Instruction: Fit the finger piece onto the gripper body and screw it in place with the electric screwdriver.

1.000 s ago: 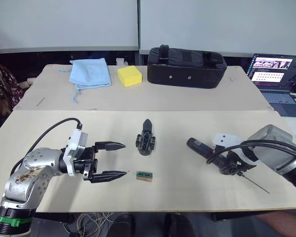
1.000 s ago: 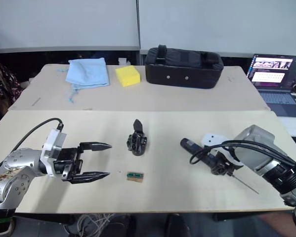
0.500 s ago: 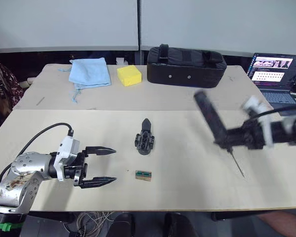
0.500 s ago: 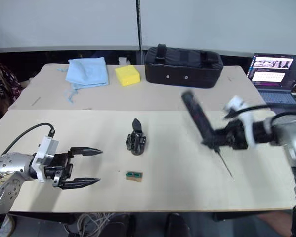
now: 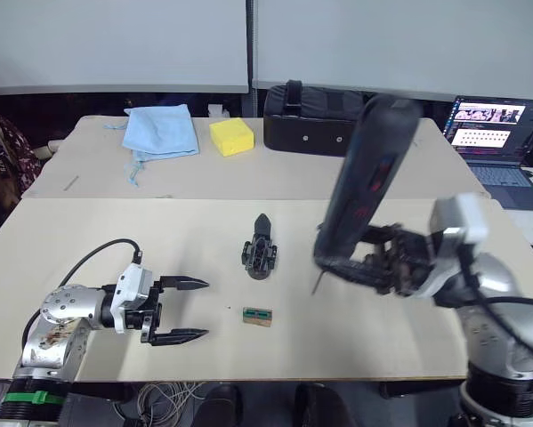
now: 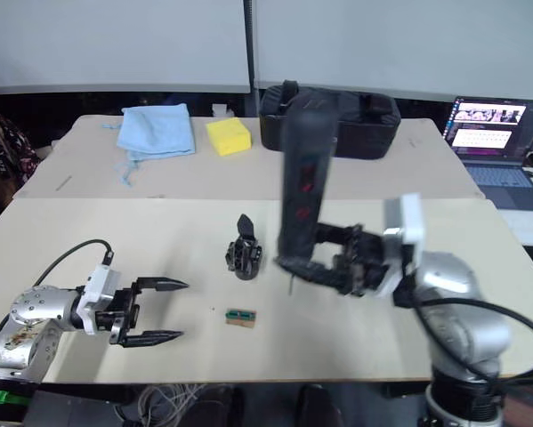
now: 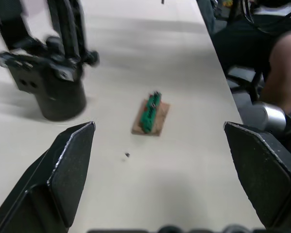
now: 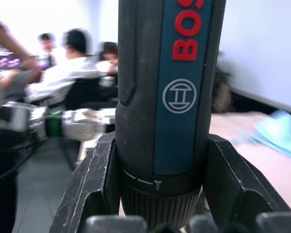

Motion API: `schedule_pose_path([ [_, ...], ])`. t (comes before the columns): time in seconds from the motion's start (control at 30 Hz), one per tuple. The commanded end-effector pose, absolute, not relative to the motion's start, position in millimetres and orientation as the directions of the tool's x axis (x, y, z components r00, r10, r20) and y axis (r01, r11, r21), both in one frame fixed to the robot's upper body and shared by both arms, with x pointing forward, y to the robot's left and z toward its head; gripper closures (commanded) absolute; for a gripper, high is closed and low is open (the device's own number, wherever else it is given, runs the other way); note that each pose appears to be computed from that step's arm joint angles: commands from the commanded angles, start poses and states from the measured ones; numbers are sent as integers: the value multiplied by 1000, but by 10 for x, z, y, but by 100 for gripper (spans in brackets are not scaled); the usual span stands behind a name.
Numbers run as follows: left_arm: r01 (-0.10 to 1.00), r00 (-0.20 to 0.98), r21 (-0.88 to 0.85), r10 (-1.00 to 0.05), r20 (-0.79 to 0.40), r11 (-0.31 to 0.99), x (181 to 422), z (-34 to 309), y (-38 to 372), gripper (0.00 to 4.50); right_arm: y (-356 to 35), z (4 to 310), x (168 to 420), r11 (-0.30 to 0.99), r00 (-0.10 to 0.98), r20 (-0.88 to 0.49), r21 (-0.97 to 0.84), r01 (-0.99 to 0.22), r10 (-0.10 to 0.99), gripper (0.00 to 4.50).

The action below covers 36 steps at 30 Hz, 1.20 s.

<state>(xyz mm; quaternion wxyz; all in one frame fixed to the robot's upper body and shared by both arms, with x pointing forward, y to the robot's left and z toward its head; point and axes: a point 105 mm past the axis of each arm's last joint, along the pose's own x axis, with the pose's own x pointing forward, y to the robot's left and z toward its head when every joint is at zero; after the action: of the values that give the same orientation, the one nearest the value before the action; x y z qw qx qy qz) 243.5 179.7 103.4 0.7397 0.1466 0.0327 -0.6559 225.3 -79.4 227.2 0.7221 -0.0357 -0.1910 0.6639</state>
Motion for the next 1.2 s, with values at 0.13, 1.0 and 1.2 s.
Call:
schedule_pose_path([
  [0.13, 977, 107, 203, -965, -238, 58, 2516, 907, 1537, 0, -585, 2152, 2287, 39, -68, 239, -415, -909, 969, 258],
  [1.0, 984, 81, 173, -958, -276, 33, 2659, 654, 1154, 0, -372, 2033, 2379, -12, -109, 230, -387, -922, 967, 258],
  [1.2, 986, 79, 166, -957, -278, 33, 2641, 627, 1145, 0, -362, 1995, 2371, -28, -121, 215, -392, -920, 969, 258],
])
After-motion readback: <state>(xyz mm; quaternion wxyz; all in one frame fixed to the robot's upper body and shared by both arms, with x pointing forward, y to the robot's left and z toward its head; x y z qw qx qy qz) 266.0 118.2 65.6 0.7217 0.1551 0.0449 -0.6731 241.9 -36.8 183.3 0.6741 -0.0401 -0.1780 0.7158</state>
